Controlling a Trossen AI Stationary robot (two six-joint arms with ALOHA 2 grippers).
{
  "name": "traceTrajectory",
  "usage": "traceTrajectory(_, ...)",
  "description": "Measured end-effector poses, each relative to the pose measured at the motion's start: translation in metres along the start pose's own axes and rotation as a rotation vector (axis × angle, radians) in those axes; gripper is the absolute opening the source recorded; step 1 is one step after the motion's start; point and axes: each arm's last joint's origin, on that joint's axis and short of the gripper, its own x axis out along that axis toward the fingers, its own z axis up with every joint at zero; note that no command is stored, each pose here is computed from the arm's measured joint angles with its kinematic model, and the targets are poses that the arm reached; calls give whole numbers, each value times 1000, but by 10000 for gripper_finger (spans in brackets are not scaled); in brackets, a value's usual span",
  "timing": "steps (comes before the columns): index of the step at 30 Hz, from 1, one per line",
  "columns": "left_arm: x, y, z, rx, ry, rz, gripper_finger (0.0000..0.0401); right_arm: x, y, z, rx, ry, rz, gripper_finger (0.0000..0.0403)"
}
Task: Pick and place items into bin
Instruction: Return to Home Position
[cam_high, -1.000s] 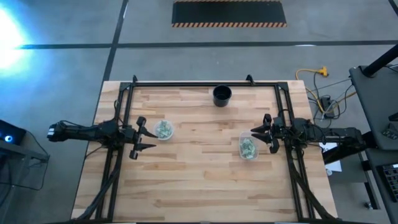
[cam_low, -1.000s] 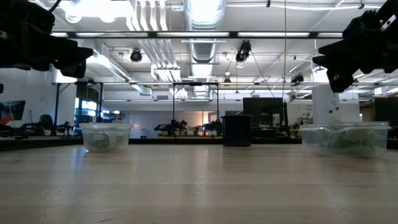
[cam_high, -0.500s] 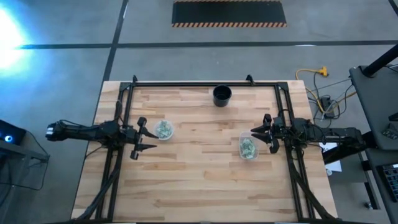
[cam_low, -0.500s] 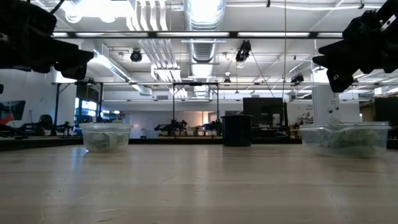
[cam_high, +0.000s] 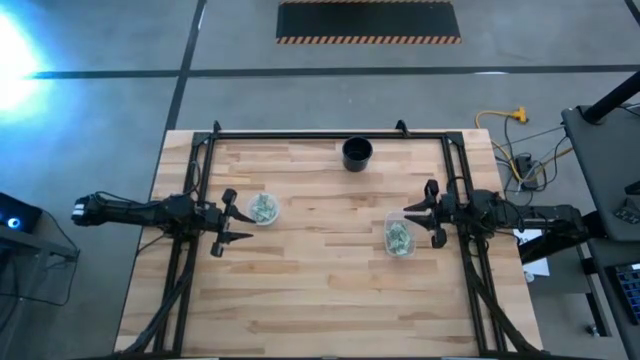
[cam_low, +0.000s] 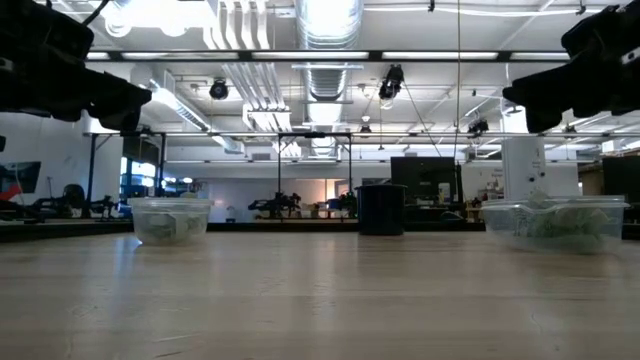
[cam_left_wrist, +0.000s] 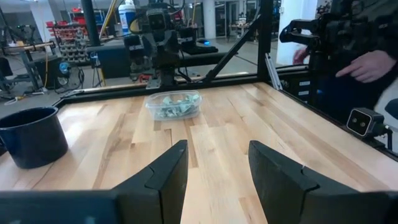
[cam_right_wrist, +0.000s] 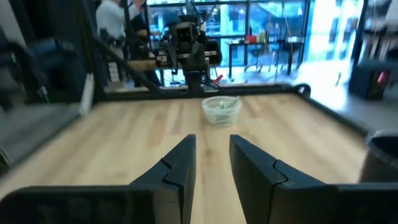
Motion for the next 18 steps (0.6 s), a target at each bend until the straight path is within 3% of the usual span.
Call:
traceTrajectory(4,0,0,-1,0,6,0,154,0,0,0,-131,0,0,92)
traceTrajectory(18,1,0,-1,-1,10,-1,154,0,0,0,-133,0,0,81)
